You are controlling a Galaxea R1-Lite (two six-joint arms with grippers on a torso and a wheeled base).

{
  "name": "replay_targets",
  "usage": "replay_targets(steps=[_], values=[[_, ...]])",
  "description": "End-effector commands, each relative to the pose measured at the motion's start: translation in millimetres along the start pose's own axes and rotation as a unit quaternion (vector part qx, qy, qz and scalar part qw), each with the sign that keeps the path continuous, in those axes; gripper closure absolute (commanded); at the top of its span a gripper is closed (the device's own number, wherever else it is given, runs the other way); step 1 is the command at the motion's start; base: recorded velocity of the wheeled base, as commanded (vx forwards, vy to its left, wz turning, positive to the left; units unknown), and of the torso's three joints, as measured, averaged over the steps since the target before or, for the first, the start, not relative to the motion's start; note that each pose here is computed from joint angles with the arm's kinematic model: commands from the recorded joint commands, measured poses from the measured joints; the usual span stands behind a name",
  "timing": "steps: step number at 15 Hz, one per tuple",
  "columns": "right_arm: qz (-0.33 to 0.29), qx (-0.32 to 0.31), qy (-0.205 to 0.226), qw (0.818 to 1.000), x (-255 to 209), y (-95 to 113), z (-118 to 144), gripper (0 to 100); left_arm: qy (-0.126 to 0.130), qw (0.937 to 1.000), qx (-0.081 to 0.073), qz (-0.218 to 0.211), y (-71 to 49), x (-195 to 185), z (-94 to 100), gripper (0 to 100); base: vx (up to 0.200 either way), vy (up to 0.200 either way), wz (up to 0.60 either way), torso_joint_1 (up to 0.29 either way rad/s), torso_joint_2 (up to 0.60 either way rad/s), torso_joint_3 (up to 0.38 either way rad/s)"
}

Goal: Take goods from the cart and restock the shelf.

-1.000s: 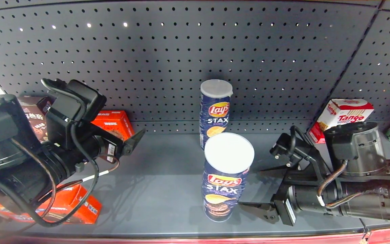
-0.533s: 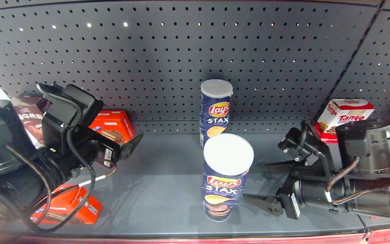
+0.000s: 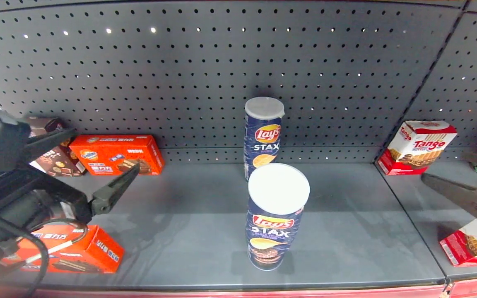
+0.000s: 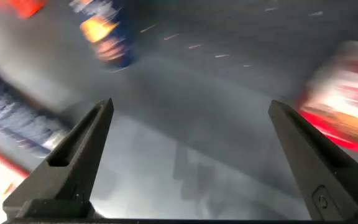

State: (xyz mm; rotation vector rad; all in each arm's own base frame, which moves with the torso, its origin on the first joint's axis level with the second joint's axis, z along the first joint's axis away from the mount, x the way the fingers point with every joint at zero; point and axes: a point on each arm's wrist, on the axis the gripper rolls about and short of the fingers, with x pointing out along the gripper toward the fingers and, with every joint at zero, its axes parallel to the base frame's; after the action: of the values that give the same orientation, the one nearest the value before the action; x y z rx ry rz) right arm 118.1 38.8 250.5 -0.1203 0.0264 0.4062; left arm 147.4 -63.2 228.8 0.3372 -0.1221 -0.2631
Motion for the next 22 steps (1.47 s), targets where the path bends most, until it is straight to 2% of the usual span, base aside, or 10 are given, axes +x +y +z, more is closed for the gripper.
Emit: replay_targets(steps=[1,4,5,8,10,14,17,19,20,22], values=[[-0.046,-0.008,-0.076,0.996,-85,10,-35,0,-0.045,0.9989,-0.009,0.007,4.6,-53,-2.7,0,0.0,0.0,0.0,0.0,0.0,0.0],[-0.055,-0.003,-0.105,0.993,-119,20,-67,0,-0.045,0.9989,-0.009,0.012,5.7,-95,-21.5,0,0.0,0.0,0.0,0.0,0.0,0.0],[-0.054,0.002,-0.104,0.993,-132,25,-83,0,-0.03,0.9995,-0.007,0.011,6.0,-115,-31.1,0,0.0,0.0,0.0,0.0,0.0,0.0],[-0.053,0.005,-0.091,0.994,-151,32,-112,0,-0.017,0.9998,-0.004,0.002,5.9,-152,-47.7,0,0.0,0.0,0.0,0.0,0.0,0.0],[-0.056,0.006,-0.09,0.994,-149,32,-115,0,-0.02,0.9998,-0.005,0.005,5.5,-171,-57.6,0,0.0,0.0,0.0,0.0,0.0,0.0],[-0.05,0.011,-0.044,0.998,-136,33,-147,0,-0.003,1.0,-0.001,-0.002,0.6,-196,-82.1,0,0.0,0.0,0.0,0.0,0.0,0.0],[-0.056,0.017,-0.007,0.998,-129,34,-169,0,0.014,0.9999,0.005,-0.007,-9.4,-201,-110.4,0,0.0,0.0,0.0,0.0,0.0,0.0],[-0.101,0.035,0.019,0.994,-129,33,-173,0,0.031,0.9995,0.008,-0.008,-14.8,-199,-122.8,0,0.0,0.0,0.0,0.0,0.0,0.0],[-0.152,0.057,0.042,0.986,-129,34,-177,0,0.04,0.9991,0.009,-0.006,-16.8,-198,-126.8,0,0.0,0.0,0.0,0.0,0.0,0.0],[-0.199,0.066,0.051,0.976,-128,35,-177,0,0.044,0.999,0.009,-0.003,-17.7,-198,-128.3,0,0.0,0.0,0.0,0.0,0.0,0.0]])
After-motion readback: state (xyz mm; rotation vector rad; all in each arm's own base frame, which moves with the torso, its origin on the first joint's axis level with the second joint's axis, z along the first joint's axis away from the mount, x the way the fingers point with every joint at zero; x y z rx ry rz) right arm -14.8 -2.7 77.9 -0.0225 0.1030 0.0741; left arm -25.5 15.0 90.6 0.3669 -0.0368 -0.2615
